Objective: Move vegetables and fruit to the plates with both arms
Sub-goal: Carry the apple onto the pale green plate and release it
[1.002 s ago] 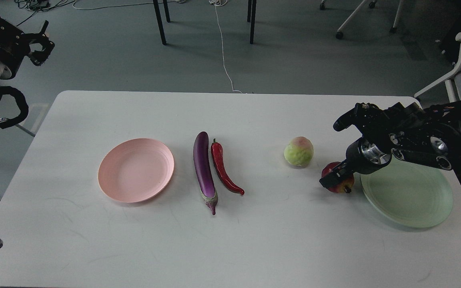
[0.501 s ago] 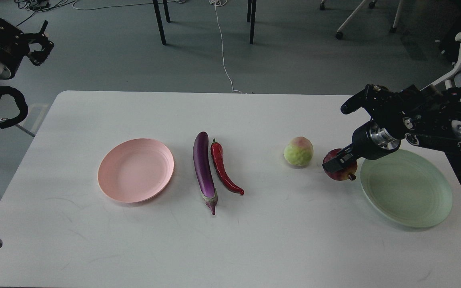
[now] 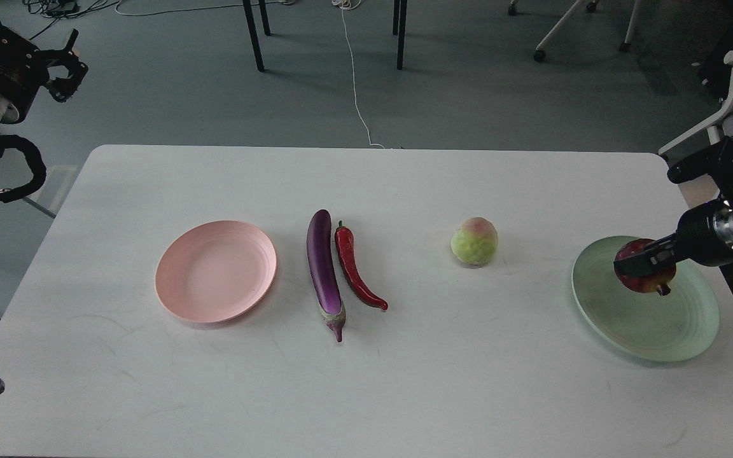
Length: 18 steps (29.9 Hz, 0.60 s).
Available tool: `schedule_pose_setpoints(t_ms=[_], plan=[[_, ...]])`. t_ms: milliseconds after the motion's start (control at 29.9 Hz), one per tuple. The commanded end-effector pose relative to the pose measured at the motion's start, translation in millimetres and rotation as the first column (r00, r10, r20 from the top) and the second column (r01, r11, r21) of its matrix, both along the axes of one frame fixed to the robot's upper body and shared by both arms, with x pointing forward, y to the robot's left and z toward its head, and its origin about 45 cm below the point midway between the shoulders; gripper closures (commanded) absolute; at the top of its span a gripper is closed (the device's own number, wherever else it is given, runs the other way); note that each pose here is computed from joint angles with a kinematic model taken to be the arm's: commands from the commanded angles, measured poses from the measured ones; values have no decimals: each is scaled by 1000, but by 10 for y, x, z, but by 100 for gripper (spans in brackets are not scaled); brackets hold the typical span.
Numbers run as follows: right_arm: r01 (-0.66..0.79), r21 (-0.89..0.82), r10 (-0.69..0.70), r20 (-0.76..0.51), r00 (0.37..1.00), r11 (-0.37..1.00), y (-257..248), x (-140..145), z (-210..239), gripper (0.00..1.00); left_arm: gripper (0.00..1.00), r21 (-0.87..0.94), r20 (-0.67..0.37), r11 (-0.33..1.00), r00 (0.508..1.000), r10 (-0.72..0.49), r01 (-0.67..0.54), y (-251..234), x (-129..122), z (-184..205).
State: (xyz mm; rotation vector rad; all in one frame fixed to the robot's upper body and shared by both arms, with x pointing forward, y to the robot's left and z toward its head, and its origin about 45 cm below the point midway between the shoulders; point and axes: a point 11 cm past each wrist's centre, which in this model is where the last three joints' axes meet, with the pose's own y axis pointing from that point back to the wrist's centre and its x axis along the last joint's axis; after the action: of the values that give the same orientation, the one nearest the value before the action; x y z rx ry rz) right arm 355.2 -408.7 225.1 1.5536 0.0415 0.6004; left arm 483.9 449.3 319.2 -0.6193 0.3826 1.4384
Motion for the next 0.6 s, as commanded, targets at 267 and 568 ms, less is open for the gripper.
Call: schedule_pose_setpoints(t_ms=[267,568], plan=[[26,14,-26,-11,1000,1000,-170,-242,-316,25,1,-1,0,1000,1000,-13,13,-72,24,-14],[42,59,-44,33,998,997,-141,-181,-212,2,1,-4,-2,1000,1000,-16,16,-91,28,-32]])
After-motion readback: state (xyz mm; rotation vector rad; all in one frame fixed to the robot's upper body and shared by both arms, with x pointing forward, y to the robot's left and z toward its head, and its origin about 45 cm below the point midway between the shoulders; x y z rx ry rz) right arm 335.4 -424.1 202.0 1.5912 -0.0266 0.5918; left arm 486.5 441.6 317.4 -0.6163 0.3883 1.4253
